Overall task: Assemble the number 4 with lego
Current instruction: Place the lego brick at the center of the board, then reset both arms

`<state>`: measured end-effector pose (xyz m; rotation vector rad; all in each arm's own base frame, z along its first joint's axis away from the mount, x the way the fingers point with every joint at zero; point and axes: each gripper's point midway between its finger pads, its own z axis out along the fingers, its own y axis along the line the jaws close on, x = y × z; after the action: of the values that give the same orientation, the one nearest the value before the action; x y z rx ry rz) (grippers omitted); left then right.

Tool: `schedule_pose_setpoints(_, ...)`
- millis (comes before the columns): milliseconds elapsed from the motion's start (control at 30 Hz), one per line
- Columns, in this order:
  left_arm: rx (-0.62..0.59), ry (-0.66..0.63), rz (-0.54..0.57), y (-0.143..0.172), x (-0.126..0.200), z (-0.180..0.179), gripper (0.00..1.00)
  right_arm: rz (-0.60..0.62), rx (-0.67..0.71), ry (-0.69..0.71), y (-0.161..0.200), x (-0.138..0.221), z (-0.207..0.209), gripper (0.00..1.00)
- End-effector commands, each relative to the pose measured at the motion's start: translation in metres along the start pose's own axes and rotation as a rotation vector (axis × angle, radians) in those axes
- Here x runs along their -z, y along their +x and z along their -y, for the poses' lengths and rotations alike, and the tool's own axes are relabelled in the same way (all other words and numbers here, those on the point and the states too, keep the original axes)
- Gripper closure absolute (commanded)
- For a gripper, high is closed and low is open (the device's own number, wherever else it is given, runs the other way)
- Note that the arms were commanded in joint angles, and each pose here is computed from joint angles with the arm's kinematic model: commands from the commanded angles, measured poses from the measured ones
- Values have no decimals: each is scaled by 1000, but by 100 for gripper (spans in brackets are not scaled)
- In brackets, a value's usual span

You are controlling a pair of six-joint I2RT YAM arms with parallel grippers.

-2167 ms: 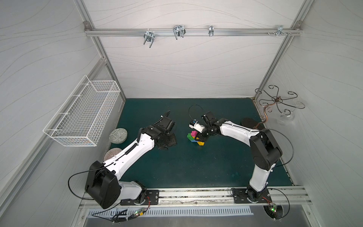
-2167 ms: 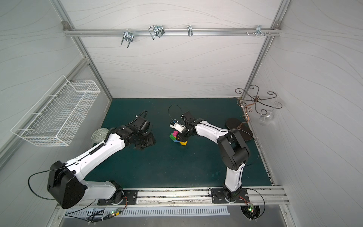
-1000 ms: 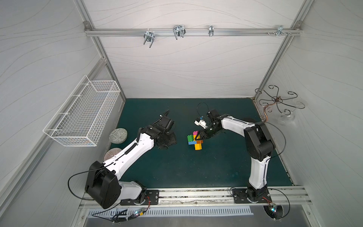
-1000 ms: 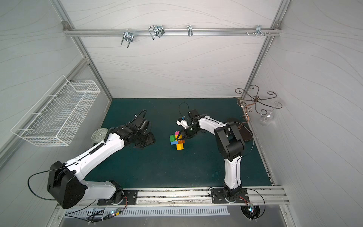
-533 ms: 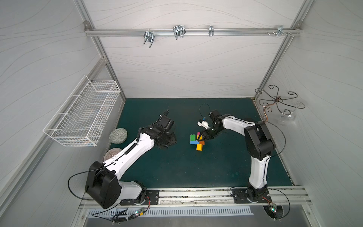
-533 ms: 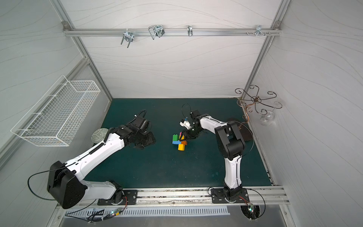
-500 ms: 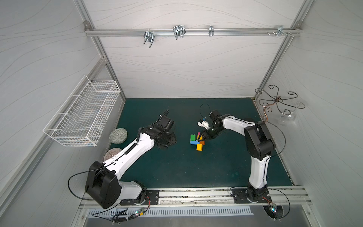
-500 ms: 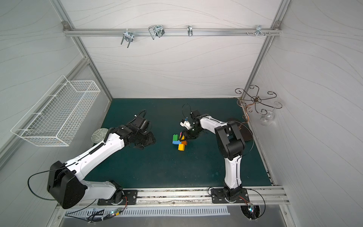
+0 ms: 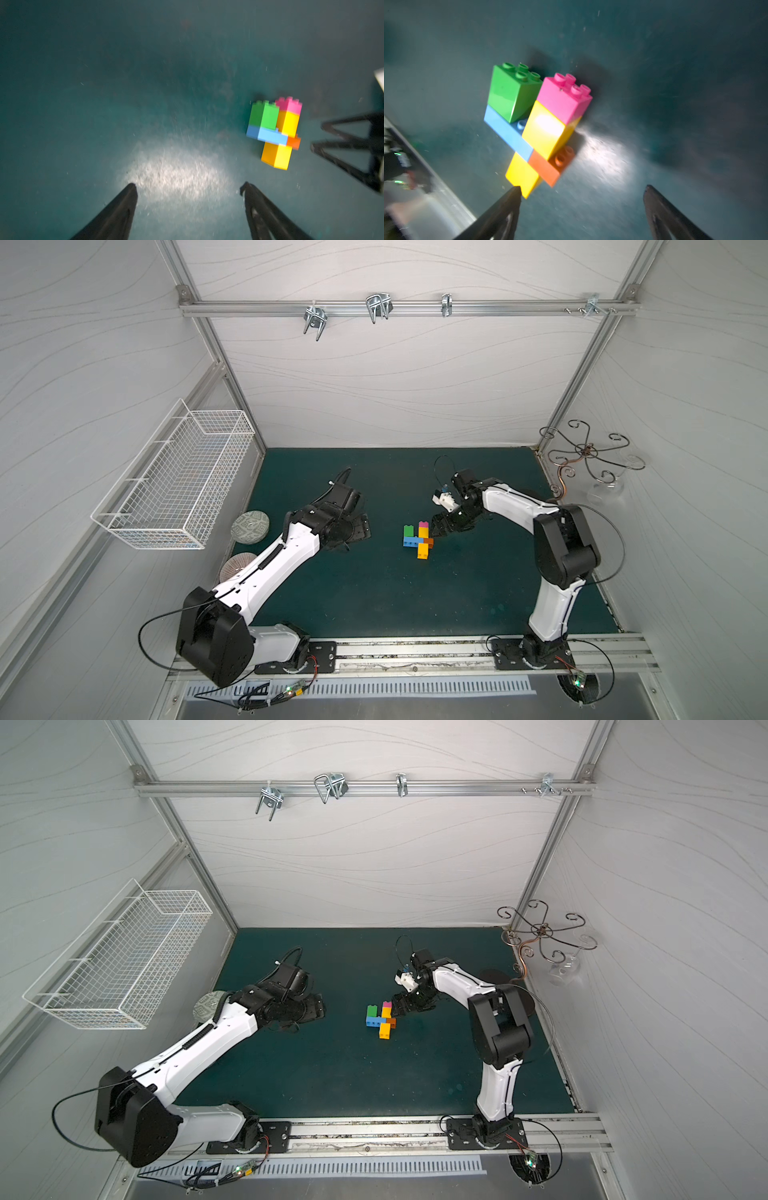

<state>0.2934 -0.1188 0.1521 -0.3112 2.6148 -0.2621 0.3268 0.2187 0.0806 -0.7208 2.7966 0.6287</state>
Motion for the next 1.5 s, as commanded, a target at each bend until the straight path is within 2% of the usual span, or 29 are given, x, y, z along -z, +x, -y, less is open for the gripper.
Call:
schedule_pose_setpoints(0,-59,-61,199,-38,4,-27,8,148,10,139,-17,40,21,1)
schedule_pose_setpoints(133,-29,-88,305,-55,-6,-62,3,284,3,273,-23,61,49,1)
schedule_pose_setpoints(333,-147,-176,513,-71,-18,-93,2,445,-56,417,-19,68,92,1)
schedule_pose_setpoints(400,-144,-192,566,-75,-22,-104,2,505,-57,465,-17,68,106,1)
schedule_pose_setpoints(667,-217,-236,694,-97,-39,-114,2,704,-24,577,-9,70,140,1)
schedule_pose_setpoints(900,-220,-260,742,-105,-64,-125,2,825,54,590,-11,72,145,1)
schedule_pose_setpoints(1233,-197,-228,751,-104,-74,-131,3,867,-10,547,-4,73,159,1)
schedule_pose_setpoints(1467,-194,-224,744,-105,-74,-132,3,863,-82,604,-1,76,172,1)
